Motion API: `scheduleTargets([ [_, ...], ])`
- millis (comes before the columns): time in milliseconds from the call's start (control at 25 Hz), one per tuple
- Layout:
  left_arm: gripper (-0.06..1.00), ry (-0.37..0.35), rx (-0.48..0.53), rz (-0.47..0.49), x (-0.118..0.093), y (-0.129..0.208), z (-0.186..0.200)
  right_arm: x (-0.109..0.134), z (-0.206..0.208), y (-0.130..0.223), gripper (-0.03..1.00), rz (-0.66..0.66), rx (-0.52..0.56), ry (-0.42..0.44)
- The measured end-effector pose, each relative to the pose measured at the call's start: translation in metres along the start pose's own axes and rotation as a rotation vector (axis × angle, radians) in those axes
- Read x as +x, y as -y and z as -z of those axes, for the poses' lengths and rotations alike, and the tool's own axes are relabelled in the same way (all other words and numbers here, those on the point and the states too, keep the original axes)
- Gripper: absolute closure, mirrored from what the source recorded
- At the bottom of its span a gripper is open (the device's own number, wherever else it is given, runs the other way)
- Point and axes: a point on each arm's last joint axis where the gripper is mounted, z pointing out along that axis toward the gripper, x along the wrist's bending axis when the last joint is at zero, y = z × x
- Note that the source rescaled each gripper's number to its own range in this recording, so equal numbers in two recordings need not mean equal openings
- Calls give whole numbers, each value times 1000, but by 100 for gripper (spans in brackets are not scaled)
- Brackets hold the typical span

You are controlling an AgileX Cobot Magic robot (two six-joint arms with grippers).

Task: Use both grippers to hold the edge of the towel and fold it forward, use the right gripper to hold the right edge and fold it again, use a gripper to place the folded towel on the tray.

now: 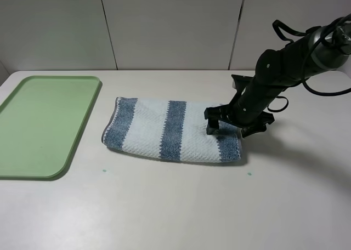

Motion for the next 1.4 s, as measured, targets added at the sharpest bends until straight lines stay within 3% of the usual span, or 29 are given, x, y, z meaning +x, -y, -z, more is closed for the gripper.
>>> scheduleTargets([
  [280, -5, 0, 0, 0, 0, 0, 0, 0, 0, -1, -3, -4, -1, -2],
  [360, -5, 0, 0, 0, 0, 0, 0, 0, 0, -1, 1, -4, -2, -2],
  [440, -5, 0, 0, 0, 0, 0, 0, 0, -2, -1, 13, 0, -4, 0],
  [640, -5, 0, 0, 0, 0, 0, 0, 2, -5, -2, 62, -35, -19, -16],
  [800, -5, 0, 0, 0, 0, 0, 0, 3, -7, -1, 88, -59, -16, -24],
  [1400, -5, 0, 0, 0, 0, 0, 0, 1, -2, 0, 88, 0, 0, -4],
])
